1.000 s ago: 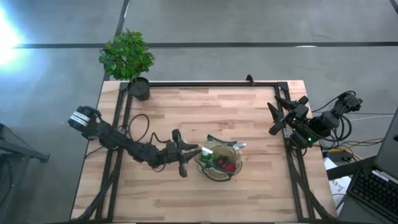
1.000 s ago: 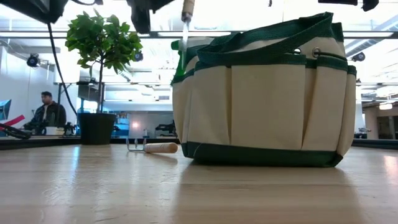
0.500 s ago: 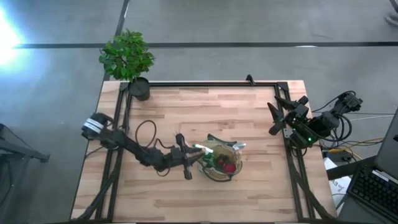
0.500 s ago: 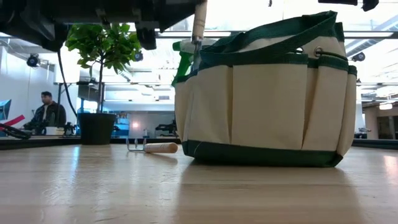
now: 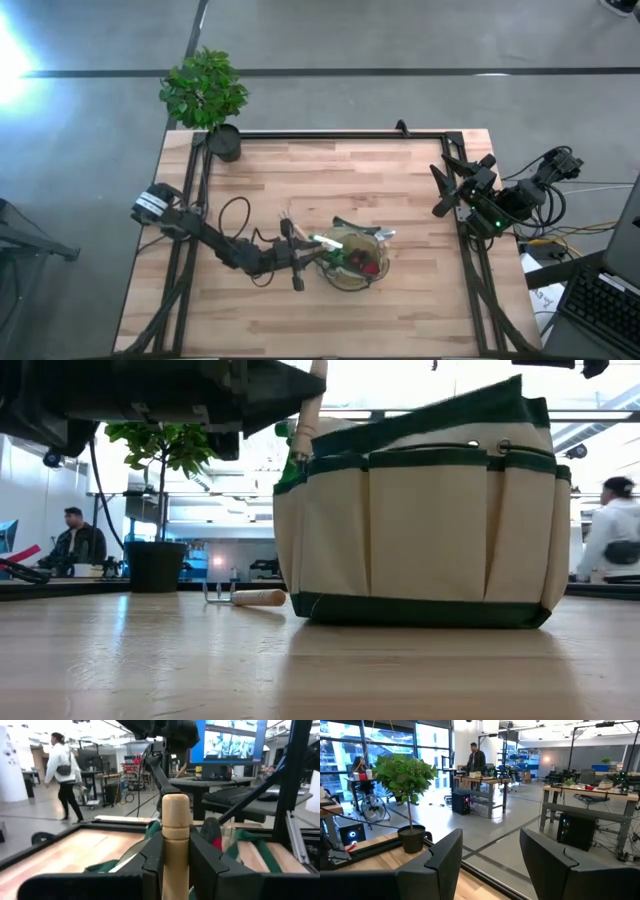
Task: Pick & Place Garden tools in Gardening bag
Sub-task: Put the top trowel into the gardening bag
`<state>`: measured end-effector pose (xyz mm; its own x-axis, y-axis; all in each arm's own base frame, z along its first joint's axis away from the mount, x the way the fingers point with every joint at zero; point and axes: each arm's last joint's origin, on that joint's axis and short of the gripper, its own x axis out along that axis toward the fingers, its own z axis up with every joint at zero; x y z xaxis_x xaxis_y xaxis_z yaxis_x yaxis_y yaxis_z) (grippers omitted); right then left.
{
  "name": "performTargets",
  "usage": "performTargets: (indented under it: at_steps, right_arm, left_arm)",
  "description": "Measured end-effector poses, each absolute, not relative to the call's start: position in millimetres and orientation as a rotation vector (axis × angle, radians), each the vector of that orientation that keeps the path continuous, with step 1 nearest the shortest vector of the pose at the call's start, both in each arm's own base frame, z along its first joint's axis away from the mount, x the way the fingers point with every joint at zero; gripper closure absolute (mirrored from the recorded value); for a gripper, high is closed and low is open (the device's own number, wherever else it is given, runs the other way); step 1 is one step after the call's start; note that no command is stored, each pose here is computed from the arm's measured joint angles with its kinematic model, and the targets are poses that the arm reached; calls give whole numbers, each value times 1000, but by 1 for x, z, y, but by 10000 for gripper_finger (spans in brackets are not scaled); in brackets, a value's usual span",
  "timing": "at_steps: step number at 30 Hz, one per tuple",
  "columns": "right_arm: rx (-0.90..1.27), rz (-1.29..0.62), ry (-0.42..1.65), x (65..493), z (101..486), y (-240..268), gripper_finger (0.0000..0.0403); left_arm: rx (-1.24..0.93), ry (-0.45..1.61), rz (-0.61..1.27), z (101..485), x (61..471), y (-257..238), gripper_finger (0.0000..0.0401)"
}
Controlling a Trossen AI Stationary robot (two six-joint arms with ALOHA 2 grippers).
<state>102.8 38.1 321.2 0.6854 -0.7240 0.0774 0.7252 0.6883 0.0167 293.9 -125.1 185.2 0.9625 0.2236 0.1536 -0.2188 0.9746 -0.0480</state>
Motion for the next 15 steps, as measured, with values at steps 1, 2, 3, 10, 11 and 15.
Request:
performTargets:
  at_steps: [1,2,3,10,11,15]
  right_arm:
    - [-16,-812,-80,103,321,38,213]
    - [-16,-812,-80,103,321,38,213]
    - [-15,-812,-80,103,321,38,213]
    - [-15,-812,-81,103,321,38,213]
    - [-14,-811,-81,103,321,38,213]
    - [0,-810,-87,103,321,38,213]
  left_arm:
    - [-23,-167,228,186,292,-125,338]
    - [-17,-173,226,188,291,-126,338]
    - [-18,-183,223,190,290,-127,338]
    - [-14,-165,238,187,290,-130,338]
    - [-21,-164,232,186,290,-130,338]
    - [-46,-153,221,179,292,-130,338]
